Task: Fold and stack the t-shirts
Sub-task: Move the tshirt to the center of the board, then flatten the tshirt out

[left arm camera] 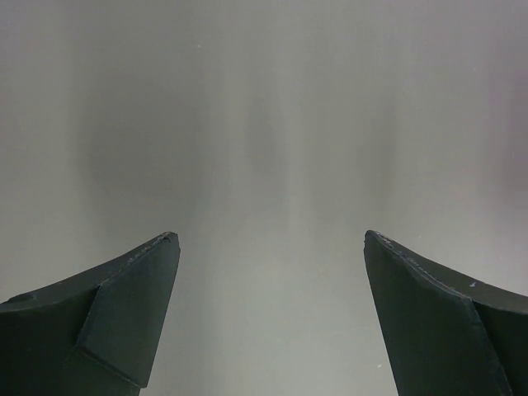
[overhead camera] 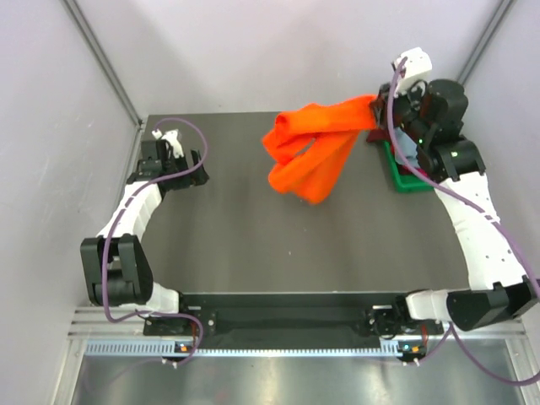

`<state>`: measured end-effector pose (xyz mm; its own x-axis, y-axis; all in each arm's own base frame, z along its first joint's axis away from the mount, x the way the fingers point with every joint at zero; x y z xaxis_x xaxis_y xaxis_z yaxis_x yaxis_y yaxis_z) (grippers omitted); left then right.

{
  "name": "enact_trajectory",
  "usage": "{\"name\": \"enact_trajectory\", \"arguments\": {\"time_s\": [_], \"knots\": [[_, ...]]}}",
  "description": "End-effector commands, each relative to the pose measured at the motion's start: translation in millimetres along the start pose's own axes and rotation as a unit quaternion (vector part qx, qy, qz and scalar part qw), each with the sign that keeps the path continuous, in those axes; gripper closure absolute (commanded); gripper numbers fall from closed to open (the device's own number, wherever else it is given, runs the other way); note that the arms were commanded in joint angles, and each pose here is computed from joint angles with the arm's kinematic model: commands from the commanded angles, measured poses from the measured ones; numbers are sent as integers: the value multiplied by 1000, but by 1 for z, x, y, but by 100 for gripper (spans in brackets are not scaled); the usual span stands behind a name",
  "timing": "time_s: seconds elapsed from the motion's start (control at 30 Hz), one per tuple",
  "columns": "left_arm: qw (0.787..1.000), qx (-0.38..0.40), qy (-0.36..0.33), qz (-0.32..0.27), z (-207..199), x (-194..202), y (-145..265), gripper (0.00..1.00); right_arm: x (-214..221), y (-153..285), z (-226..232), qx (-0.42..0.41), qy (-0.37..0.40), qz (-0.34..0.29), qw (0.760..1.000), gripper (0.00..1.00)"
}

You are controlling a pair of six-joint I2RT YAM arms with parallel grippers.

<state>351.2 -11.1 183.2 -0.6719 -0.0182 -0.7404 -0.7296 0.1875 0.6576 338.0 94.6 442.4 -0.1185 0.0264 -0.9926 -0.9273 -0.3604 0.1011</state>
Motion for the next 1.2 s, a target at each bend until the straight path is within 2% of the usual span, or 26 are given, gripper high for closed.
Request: {"name": "enact_trajectory", "arguments": {"time_s": [0.0, 0.07, 0.1, 0.13, 0.2, 0.23, 0.27, 0.37, 0.5, 0.63, 0.67, 0.7, 0.77, 0.8, 0.87, 0.9, 0.97, 1.03, 1.07, 1.17], "knots": [[999, -20, 14, -45, 1, -20, 4, 1, 77, -14, -59, 129, -26, 100, 986, 28], [999, -24, 17, -40, 2, -15, 4, 1, 124, -12, -87, 187, -34, 157, 969, 6], [999, -26, 17, -41, 2, -13, 6, 1, 139, -11, -90, 193, -42, 176, 964, 0], [999, -26, 20, -35, 3, -7, 5, 1, 165, -7, -84, 170, -46, 209, 962, 0], [999, -13, 23, -37, -2, -5, 8, 1, 178, 0, -56, 77, -19, 231, 970, 0], [999, 11, 22, -37, -7, -4, 11, 1, 194, 5, -44, 51, -2, 257, 965, 0], [999, 29, 17, -32, -11, 1, 12, 1, 200, 6, -22, 6, 45, 265, 963, 0], [997, 67, 19, -22, -21, 15, 16, 1, 219, 19, 12, -68, 105, 284, 951, 0], [996, 78, 34, 6, -23, 37, 9, 4, 228, 16, 36, -125, 102, 294, 942, 0], [997, 72, 30, 24, -19, 39, -4, 6, 219, -14, 54, -135, 124, 267, 946, 0], [996, 74, 25, 34, -17, 40, -10, 7, 227, -26, 54, -131, 135, 278, 942, 0], [996, 79, 22, 36, -17, 37, -13, 8, 214, -39, 56, -129, 140, 263, 946, 0], [996, 79, 13, 35, -14, 26, -20, 8, 230, -64, 58, -133, 144, 294, 935, 0], [996, 84, 9, 33, -15, 21, -21, 9, 215, -79, 61, -132, 145, 284, 939, 0], [995, 90, -2, 40, -13, 17, -28, 11, 228, -104, 63, -133, 139, 304, 933, 0], [995, 92, -8, 42, -14, 15, -30, 11, 214, -118, 67, -134, 136, 283, 940, 0], [993, 102, -34, 42, -14, 10, -34, 14, 226, -138, 73, -144, 116, 293, 938, 0], [991, 109, -57, 53, -19, 10, -37, 16, 214, -156, 81, -151, 110, 276, 943, 0], [989, 111, -78, 54, -18, 5, -40, 17, 228, -165, 83, -154, 107, 290, 938, 0], [987, 107, -105, 54, -22, -7, -44, 18, 235, -181, 90, -164, 112, 294, 935, 0]]}}
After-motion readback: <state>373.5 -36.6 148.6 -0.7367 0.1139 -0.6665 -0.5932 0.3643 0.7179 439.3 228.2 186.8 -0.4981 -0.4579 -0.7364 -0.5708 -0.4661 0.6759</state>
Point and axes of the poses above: each gripper's point midway between its finger pads, its own y axis back along the fingers, its own z axis along the line the jaws close on, x = y × z, the point moved 6 cm from there along y, back along the fingers, and after that the axes turned 10 degrees about -y, right-handed, at the moved point
